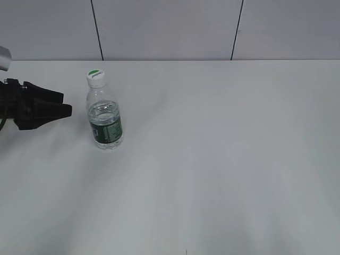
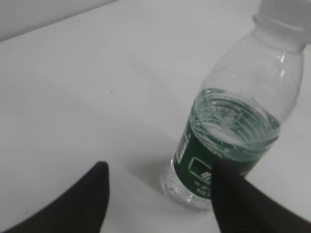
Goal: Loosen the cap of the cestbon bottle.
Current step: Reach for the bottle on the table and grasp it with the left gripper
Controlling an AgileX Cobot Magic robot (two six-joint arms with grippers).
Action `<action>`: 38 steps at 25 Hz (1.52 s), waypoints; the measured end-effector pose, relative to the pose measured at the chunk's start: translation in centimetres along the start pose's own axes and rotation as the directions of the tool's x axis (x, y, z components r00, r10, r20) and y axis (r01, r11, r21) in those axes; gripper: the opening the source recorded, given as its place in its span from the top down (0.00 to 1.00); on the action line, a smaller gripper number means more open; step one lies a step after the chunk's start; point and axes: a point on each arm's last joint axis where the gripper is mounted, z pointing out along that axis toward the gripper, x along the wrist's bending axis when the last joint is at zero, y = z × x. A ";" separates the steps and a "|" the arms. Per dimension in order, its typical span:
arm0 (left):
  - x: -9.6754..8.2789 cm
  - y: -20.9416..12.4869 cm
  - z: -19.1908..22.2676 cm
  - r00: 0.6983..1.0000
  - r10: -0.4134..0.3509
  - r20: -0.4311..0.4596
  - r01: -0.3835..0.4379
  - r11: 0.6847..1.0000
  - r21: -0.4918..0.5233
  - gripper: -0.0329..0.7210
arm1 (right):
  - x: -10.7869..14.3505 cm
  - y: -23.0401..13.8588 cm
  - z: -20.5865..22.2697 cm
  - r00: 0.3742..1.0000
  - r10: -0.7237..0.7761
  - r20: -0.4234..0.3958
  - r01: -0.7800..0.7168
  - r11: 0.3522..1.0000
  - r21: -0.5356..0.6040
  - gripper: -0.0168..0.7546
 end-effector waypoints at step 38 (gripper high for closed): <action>-1.7 0.5 0.8 0.988 0.052 0.148 -0.050 0.999 -0.021 0.31 | 0.0 0.0 0.0 1.000 0.000 0.000 0.000 1.000 0.000 0.41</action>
